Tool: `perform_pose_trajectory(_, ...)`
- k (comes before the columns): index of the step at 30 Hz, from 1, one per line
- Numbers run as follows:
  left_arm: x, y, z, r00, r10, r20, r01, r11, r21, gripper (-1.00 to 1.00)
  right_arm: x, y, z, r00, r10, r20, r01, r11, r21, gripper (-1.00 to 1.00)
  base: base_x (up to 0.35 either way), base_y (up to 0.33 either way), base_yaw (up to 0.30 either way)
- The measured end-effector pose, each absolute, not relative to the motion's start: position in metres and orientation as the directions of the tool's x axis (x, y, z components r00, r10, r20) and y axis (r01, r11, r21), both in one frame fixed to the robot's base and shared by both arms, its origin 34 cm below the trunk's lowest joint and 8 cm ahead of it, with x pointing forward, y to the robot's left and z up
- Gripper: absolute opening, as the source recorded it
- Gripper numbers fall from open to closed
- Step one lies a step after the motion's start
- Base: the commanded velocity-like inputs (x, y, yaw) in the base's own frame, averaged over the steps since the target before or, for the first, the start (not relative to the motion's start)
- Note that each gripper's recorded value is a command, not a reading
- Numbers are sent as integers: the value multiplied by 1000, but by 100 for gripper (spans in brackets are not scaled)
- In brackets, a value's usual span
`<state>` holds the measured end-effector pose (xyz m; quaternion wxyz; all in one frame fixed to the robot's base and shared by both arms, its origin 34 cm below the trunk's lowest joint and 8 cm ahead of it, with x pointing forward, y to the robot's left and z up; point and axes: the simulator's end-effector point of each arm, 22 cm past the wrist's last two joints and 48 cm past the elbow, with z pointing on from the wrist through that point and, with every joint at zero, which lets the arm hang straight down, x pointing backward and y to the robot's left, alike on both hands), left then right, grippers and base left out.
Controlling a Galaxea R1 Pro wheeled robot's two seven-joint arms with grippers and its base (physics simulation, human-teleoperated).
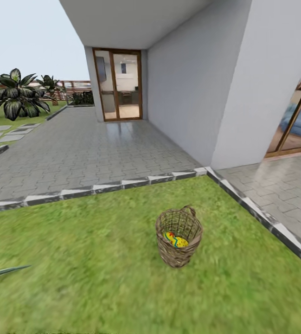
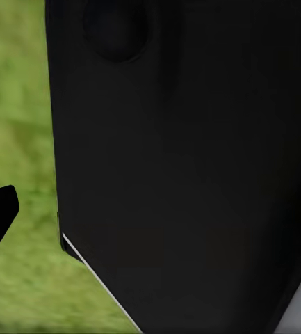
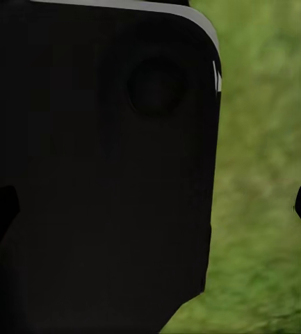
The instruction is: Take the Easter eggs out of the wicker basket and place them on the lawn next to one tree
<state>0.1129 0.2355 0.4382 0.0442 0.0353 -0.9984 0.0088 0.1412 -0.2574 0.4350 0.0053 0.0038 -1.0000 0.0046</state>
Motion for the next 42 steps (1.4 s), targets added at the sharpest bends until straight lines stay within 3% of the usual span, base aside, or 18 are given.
perform_pose_trajectory(6,113,237,438,-993,-81,88,-82,997,-11,100,141,-258,435,-1000,-4,11,-4,1000,-10,100,59,-6,102)
perform_pose_trajectory(17,112,237,438,-993,-78,90,-79,997,-12,100,143,-258,435,-1000,-8,3,-8,1000,-10,100,313,-10,272)
perform_pose_trajectory(26,112,236,438,-993,-72,91,-74,997,-14,100,143,-262,435,-1000,-4,1,-4,1000,-16,100,303,-190,34)
perform_pose_trajectory(33,115,236,438,-993,-78,85,-79,997,-14,100,144,-261,435,-1000,-8,2,-8,1000,-14,100,56,-45,0)
perform_pose_trajectory(35,147,245,436,-995,-87,54,-89,995,-44,100,189,-265,432,-998,-42,37,-43,999,-18,100,0,0,0)
perform_pose_trajectory(37,190,258,435,-989,-105,102,-109,993,-41,100,244,-283,440,-992,-93,86,-98,994,-55,100,0,0,0)
perform_pose_trajectory(42,285,274,449,-982,-120,143,-127,991,-38,100,363,-309,474,-993,-114,-24,-110,986,-126,100,0,0,0)
